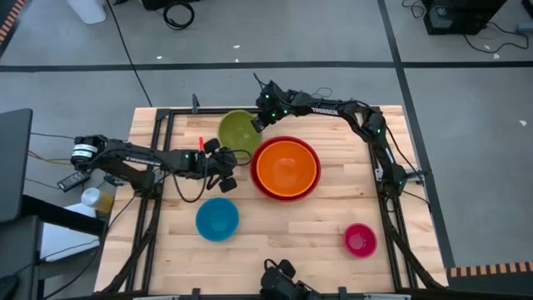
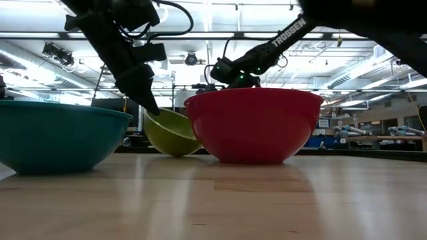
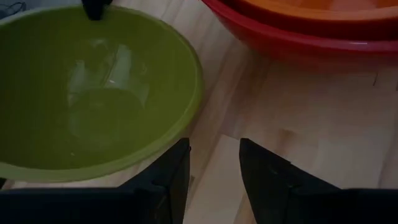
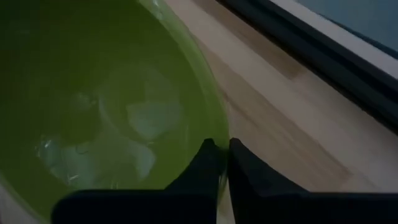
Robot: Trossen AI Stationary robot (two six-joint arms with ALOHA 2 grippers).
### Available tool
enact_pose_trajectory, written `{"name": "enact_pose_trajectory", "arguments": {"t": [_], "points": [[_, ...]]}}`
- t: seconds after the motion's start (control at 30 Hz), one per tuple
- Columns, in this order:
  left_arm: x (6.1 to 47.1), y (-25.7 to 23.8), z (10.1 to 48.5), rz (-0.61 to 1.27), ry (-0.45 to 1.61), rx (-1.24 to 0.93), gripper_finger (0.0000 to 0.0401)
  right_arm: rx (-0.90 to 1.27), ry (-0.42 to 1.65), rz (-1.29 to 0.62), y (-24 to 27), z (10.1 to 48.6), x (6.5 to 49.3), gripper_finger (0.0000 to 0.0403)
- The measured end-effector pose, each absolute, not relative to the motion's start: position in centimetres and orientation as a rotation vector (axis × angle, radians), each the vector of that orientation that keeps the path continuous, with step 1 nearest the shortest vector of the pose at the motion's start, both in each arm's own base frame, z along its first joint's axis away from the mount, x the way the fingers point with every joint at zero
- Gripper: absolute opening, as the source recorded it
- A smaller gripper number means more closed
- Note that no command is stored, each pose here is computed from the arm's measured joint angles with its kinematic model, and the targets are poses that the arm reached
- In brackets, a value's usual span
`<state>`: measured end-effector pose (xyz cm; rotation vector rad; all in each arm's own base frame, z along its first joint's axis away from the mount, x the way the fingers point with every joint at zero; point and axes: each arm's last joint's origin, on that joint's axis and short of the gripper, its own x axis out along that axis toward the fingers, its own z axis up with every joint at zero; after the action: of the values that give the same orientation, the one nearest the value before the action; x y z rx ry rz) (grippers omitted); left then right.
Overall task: Nest bowls inside each other
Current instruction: Stack the green bowl on top of the orange bowl
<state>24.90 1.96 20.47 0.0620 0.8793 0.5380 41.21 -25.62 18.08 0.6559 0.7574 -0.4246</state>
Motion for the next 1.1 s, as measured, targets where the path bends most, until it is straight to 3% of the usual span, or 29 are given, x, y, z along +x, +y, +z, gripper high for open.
{"name": "enact_pose_trajectory", "arguments": {"t": [0.17, 0.4, 0.67, 0.87, 1.1], "points": [[24.9, 2.0, 20.5, 0.530, 0.885, 0.078, 0.0141, 0.622, 0.755, -0.447, -25.2, 20.7, 40.3, 0.0020], [24.7, 1.4, 20.3, 0.548, 0.894, 0.018, 0.0141, 0.485, 0.665, -0.477, -23.2, 29.6, 36.8, 0.0013], [24.7, 0.1, 20.3, 0.502, 0.889, 0.029, 0.0141, 0.455, 0.854, -0.436, -18.1, 36.1, 29.9, 0.0013], [24.9, -0.4, 20.4, 0.487, 0.862, 0.025, 0.0141, 0.472, 1.030, -0.366, -13.9, 35.6, 27.5, 0.0013], [24.7, -0.9, 20.5, 0.390, 0.894, 0.066, 0.0141, 0.495, 1.130, -0.313, -10.5, 30.4, 27.3, 0.0013]]}}
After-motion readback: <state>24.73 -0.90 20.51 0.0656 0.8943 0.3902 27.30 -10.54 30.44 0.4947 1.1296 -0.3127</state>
